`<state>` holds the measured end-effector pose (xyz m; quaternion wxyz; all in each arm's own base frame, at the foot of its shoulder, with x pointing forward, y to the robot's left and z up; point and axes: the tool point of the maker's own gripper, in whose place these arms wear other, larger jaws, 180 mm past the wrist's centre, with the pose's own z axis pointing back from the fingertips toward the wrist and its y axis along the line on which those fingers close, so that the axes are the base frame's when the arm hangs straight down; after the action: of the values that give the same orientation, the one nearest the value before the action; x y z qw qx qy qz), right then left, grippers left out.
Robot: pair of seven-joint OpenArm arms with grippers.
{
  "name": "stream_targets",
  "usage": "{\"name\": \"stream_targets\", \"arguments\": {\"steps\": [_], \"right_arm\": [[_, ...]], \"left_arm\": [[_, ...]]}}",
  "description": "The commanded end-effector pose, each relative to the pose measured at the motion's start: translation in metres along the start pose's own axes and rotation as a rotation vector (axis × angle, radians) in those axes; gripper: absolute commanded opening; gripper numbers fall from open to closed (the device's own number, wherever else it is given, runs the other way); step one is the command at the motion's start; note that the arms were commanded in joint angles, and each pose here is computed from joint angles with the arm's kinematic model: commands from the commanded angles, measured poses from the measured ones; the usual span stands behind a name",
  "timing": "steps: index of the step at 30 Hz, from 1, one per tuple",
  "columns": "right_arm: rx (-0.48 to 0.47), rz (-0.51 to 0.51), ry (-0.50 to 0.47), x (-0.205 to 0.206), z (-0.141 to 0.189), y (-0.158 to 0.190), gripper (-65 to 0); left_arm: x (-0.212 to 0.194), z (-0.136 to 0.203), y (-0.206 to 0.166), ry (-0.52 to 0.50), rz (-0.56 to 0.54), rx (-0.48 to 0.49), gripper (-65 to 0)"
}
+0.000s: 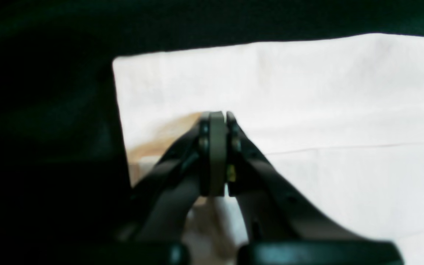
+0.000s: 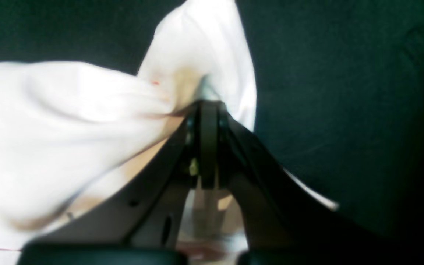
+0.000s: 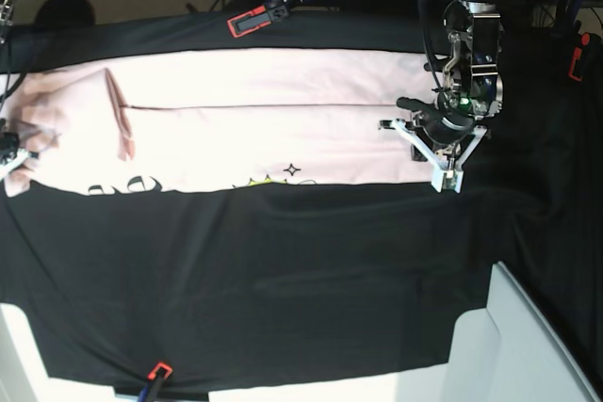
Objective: Fold the T-shirt properly
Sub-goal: 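Open the left gripper and move it along the strip's folded edge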
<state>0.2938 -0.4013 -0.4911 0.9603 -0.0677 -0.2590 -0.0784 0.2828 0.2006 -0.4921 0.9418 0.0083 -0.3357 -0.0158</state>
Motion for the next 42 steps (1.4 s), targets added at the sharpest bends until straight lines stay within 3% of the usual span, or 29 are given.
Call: {"name": "stream_targets", "arguments": {"steps": [1,5,11,14,20,32,39,42], "right_arm": [[-0.035,0.011,-0.069,0.029,0.009,-0.018,-65.0],[-0.031,0.057,-0.082,0.039,0.01,-0.012,-65.0],[-0.038,0.118,-0.195,0.081,0.026,-0.006,-65.0],[-0.064,0.164,-0.184,0.09,0.04,-0.011,-65.0],[-0.051,0.22,-0.188,0.095,0.052,0.011,-65.0],[0.0,0.194,-0.168,0.083,0.04,0.037,-65.0],[0.003,0.193,-0.168,0.082,0.04,0.039,-65.0],[0.001,0.189,-0.176,0.083,0.04,0.037,-65.0]], "left_arm": [[-0.018,0.002,0.015,0.079,-0.022,0.051,-65.0],[-0.008,0.004,0.013,0.053,-0.025,0.05,-65.0],[0.005,0.014,0.012,0.007,-0.04,0.051,-65.0],[0.002,0.017,0.013,0.009,-0.045,0.053,-65.0],[-0.001,0.016,0.013,0.016,-0.044,0.053,-65.0],[0.01,0.026,0.071,-0.015,0.002,0.169,-65.0],[0.021,0.014,0.081,-0.008,0.018,0.179,-65.0],[0.037,0.021,0.078,-0.059,0.022,0.173,-65.0]]}}
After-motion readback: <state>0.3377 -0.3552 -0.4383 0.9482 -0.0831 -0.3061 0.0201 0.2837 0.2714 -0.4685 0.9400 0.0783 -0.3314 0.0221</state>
